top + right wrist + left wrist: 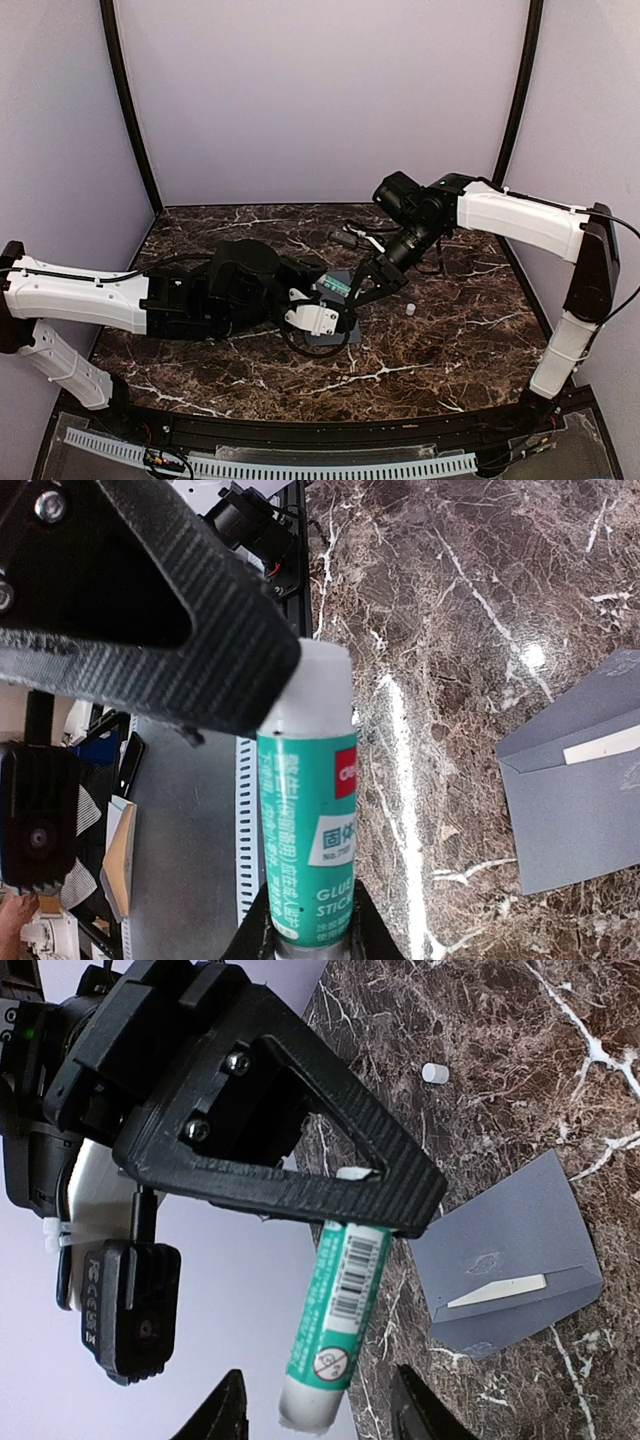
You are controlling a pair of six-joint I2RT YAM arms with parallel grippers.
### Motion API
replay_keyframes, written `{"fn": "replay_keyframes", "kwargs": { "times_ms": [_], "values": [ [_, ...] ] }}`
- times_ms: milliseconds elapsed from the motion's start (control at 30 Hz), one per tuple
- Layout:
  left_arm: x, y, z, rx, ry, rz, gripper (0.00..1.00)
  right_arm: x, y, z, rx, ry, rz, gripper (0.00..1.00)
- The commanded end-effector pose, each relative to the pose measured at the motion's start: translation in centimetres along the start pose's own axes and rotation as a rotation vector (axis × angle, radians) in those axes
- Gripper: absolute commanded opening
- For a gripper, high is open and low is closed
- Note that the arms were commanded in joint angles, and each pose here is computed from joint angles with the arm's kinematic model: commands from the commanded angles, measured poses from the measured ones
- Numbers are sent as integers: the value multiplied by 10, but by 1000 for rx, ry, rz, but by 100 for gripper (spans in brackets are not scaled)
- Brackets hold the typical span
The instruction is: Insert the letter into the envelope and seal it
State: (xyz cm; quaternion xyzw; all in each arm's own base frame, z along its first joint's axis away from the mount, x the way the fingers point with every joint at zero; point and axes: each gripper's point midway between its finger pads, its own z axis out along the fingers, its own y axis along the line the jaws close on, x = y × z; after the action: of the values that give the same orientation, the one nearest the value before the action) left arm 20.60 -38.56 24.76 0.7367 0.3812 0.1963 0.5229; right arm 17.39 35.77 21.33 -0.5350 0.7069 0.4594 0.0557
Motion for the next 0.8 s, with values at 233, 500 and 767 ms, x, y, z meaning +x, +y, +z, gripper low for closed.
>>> {"fn": "replay_keyframes", "kwargs": {
  "times_ms": [233,500,767],
  "values": [
    [-4,6,10,-113,52,93,36,-5,12,2,-46,-5,-3,4],
    [-8,5,13,-103,45,53,19,-7,14,0,-37,-10,-11,8],
    [-11,-2,12,-42,-19,-153,13,-15,28,-34,21,-46,-101,48]
  ]
}}
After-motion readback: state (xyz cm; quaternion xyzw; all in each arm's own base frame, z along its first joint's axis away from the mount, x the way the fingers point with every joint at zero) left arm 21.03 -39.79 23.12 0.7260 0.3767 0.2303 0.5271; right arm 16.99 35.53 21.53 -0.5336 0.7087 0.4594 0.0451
